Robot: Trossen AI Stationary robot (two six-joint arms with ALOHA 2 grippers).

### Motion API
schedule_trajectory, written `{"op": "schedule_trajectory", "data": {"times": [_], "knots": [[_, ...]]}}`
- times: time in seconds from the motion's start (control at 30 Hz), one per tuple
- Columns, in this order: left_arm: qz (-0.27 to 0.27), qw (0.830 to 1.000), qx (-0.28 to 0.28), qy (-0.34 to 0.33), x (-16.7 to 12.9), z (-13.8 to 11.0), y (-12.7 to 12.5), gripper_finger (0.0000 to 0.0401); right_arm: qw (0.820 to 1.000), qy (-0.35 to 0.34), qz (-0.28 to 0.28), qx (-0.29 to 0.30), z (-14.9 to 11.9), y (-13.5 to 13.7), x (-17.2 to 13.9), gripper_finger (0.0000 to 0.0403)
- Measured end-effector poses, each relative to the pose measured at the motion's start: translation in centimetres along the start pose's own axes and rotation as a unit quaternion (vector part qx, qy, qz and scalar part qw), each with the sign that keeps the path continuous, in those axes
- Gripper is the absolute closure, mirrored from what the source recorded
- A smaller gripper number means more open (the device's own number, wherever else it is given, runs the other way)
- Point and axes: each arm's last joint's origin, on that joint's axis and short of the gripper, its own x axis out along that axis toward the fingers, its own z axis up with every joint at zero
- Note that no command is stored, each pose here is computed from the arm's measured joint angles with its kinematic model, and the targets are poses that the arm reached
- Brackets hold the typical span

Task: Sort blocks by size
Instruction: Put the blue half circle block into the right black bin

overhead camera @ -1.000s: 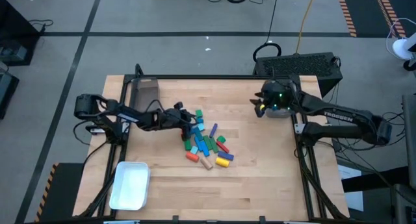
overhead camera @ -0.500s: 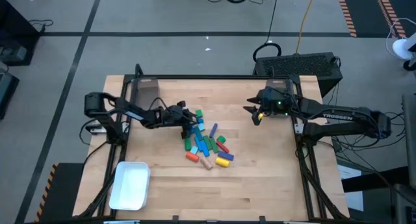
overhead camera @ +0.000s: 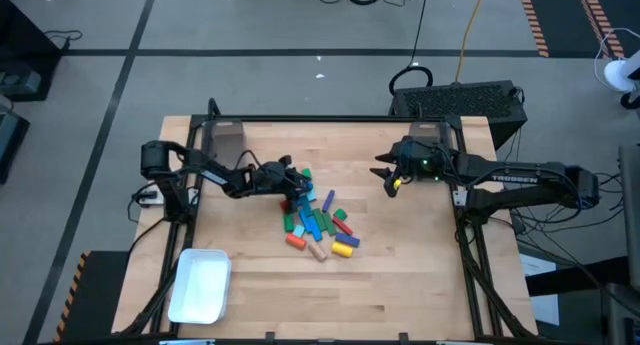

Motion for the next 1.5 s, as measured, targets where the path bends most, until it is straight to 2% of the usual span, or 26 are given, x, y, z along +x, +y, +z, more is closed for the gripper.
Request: {"op": "schedule_trajectory", "data": {"times": [0.57, 0.77, 0.87, 1.1, 1.27, 1.37, 1.5], "knots": [[-0.026, 0.998, -0.036, 0.038, -0.1, -1.3, 1.6, 0.0260, 1.000, -0.021, 0.004, 0.001, 0.4, 0.1, 0.0, 0.0212], [-0.031, 0.998, -0.036, 0.043, -0.1, -1.5, 1.5, 0.0289, 1.000, -0.025, 0.005, 0.001, 0.5, 0.1, 0.0, 0.0212], [-0.029, 0.998, -0.041, 0.038, -0.1, -1.4, 1.6, 0.0306, 1.000, -0.025, 0.005, 0.002, 0.5, 0.1, 0.0, 0.0212], [-0.019, 0.998, -0.064, 0.015, -0.2, -0.8, 1.7, 0.0307, 1.000, -0.004, 0.013, -0.002, -0.1, 0.6, 0.8, 0.0212], [-0.010, 0.997, -0.078, -0.027, -1.1, 0.6, 2.1, 0.0307, 1.000, -0.002, 0.003, 0.015, -0.4, 1.2, 2.1, 0.0211], [-0.006, 0.994, -0.081, -0.068, -1.9, 2.1, 2.2, 0.0307, 1.000, -0.004, 0.025, -0.019, -0.6, 1.9, 3.0, 0.0211], [-0.024, 0.987, -0.118, -0.108, -2.7, 3.3, 2.4, 0.0307, 0.992, -0.001, 0.051, -0.116, -1.2, 3.2, 3.9, 0.0211]]}}
